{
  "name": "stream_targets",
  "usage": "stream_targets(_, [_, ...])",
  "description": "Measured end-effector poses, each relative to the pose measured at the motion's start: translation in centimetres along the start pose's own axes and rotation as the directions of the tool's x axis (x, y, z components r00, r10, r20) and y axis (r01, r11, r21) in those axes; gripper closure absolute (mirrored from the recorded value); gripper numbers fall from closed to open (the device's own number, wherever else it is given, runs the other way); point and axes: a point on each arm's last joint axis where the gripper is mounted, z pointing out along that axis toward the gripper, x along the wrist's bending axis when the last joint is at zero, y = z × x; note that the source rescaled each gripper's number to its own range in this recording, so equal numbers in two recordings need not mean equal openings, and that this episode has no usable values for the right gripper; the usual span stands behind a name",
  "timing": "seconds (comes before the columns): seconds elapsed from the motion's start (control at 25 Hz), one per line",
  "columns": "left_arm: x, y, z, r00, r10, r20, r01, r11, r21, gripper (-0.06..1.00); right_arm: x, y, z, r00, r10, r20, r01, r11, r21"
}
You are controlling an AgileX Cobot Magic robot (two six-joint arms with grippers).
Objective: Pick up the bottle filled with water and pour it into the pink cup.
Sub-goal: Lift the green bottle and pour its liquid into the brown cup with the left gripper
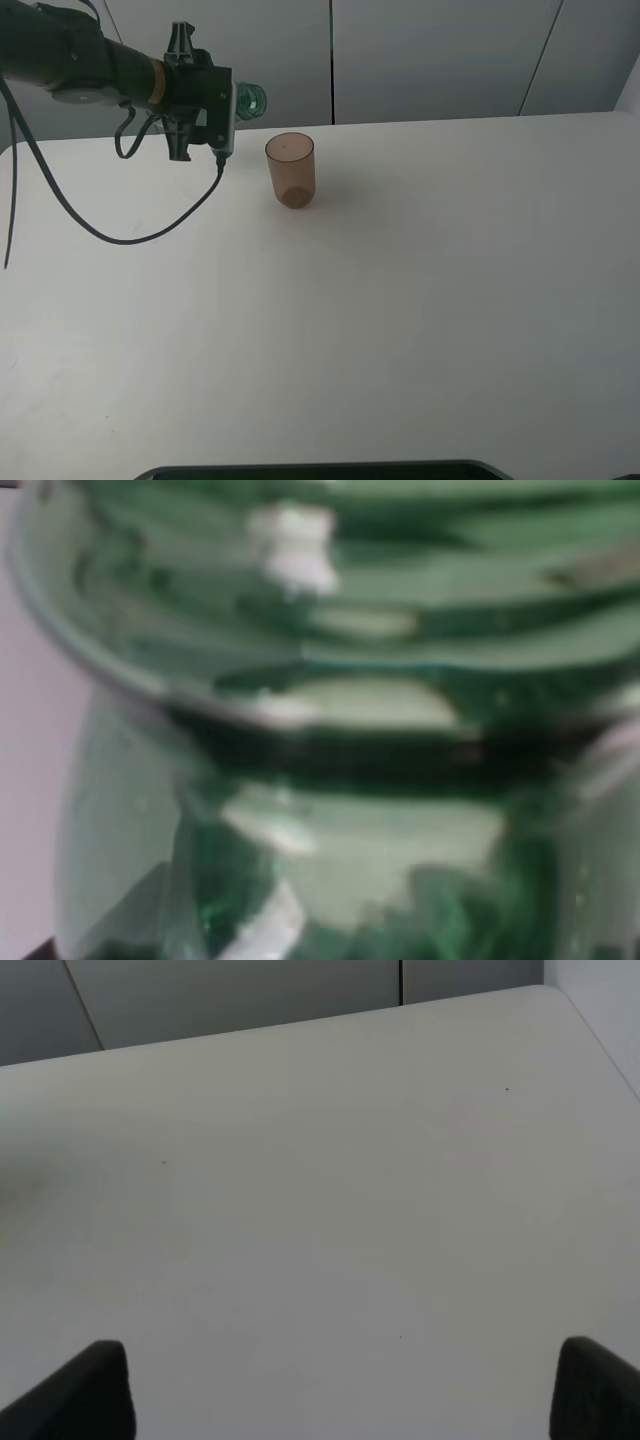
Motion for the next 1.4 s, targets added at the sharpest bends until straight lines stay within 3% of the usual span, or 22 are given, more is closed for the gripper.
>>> stream_targets(0.92, [0.3,0.8,0.6,0.998,0.061,0.000,-0.061,0.998,0.008,0.94,0.0,0.0,0.0,1.000,0.000,0.000,0.000,1.000,0.000])
stream_targets(1.4, [-0.7,1.1,1.6,0.997,0.072,0.036,-0.073,0.997,0.031,0.94,0.0,0.0,0.0,1.000,0.000,0.000,0.000,1.000,0.000])
